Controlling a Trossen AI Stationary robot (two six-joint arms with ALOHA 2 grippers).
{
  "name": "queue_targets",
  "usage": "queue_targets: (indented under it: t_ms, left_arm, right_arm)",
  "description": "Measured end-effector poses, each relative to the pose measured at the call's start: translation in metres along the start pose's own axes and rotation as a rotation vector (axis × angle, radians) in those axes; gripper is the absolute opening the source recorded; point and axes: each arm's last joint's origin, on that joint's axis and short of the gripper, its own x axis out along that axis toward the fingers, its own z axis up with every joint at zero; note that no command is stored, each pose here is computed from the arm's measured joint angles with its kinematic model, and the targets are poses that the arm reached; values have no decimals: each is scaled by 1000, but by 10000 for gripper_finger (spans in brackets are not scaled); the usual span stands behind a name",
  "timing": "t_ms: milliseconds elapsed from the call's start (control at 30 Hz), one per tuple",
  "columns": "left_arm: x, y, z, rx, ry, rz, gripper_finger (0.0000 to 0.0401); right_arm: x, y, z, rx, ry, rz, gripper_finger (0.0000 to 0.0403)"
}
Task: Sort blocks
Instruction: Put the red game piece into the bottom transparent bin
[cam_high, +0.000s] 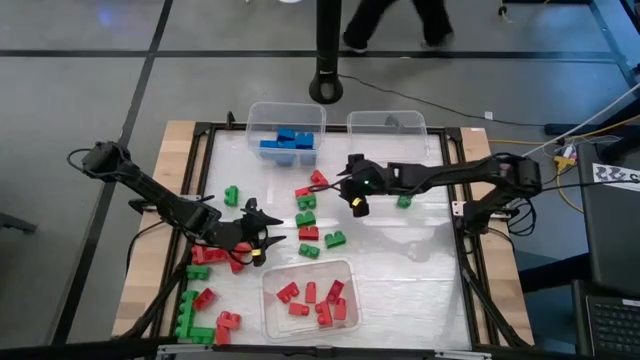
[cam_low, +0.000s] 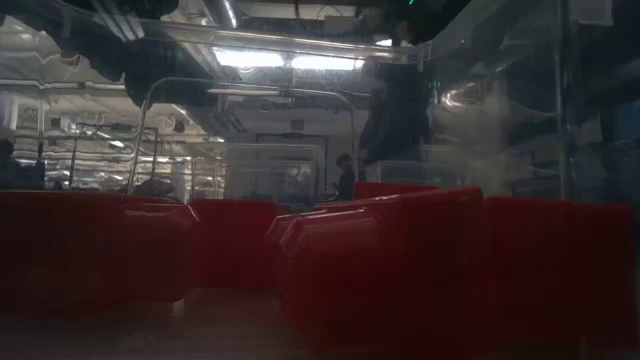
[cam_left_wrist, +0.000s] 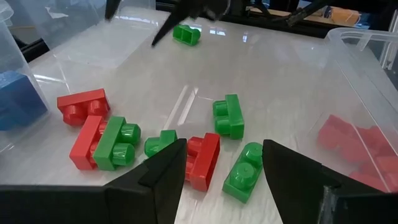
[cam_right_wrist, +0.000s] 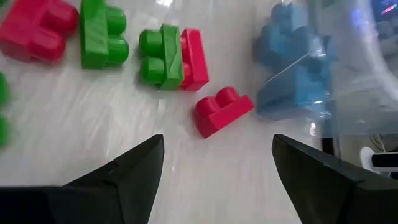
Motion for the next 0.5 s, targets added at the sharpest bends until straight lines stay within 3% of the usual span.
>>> queue_targets:
  t_ms: [233, 500]
  left_arm:
    - [0, 0, 0, 1, 2, 1, 198]
    - [0, 1, 0, 1, 1, 4, 198]
  right_arm:
    - [34, -3, -11, 60, 17, -20, 298]
    - [61, 0, -12, 175, -63, -46, 298]
